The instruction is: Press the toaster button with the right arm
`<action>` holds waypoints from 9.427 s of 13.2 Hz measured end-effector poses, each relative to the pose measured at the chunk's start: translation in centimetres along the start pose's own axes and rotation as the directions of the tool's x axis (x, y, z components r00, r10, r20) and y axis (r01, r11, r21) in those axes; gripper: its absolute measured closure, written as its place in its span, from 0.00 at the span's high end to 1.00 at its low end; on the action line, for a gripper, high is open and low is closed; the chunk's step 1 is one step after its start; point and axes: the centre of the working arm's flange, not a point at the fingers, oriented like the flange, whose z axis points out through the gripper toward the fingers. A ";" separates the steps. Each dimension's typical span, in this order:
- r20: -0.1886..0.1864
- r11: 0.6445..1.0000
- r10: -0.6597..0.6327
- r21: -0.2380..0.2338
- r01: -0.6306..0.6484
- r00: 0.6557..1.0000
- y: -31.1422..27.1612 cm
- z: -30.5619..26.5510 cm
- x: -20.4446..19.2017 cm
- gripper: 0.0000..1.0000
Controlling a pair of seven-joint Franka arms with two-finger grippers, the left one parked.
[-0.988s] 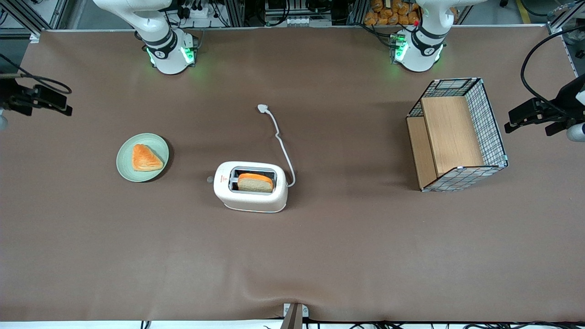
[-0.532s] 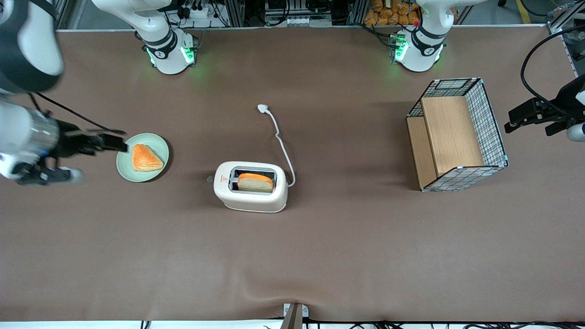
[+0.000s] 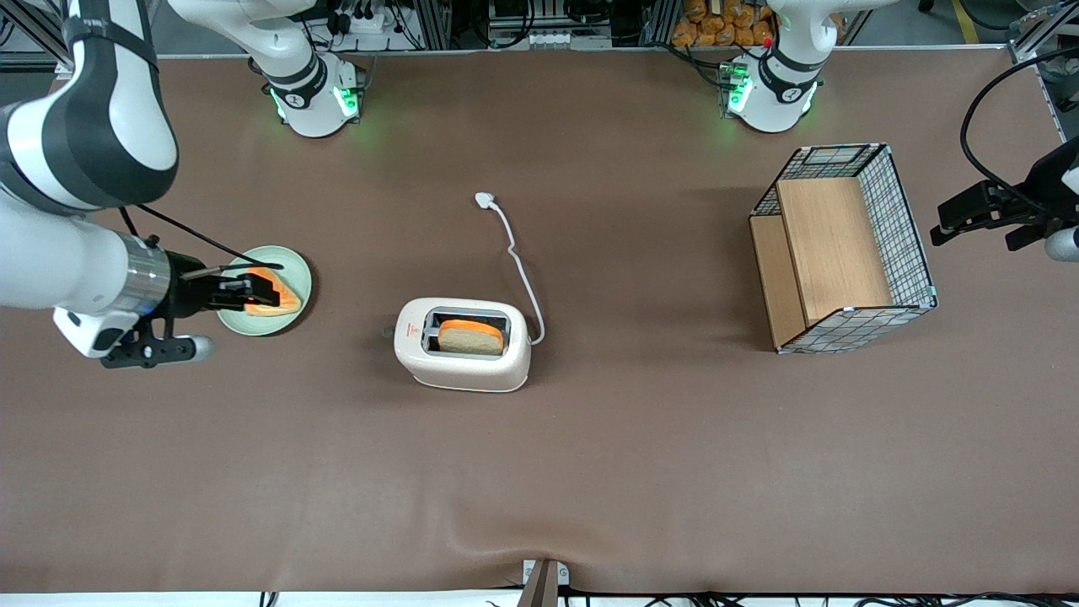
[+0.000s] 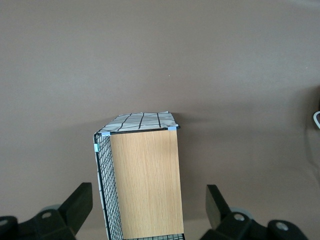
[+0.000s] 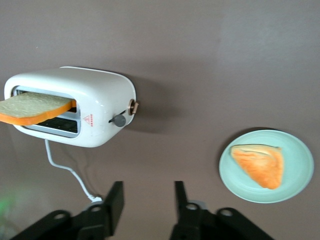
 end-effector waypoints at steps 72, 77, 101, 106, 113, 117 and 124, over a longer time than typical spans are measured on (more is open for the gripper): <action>0.029 0.933 -0.042 0.358 0.029 0.999 1.2 26.0 4.5 0.01; 0.025 0.932 -0.053 0.359 0.040 0.998 1.4 26.1 4.5 0.01; 0.013 0.914 -0.030 0.405 0.023 0.999 2.9 26.0 5.3 0.01; 0.038 0.908 -0.011 0.418 -0.006 0.999 2.5 24.9 5.3 0.01; 0.047 0.897 0.024 0.439 -0.042 0.999 2.9 18.4 4.1 0.08; 0.025 0.896 0.059 0.440 -0.064 0.998 6.4 14.0 3.2 0.50; -0.081 0.997 -0.049 0.053 0.053 0.996 10.1 2.6 -1.4 1.00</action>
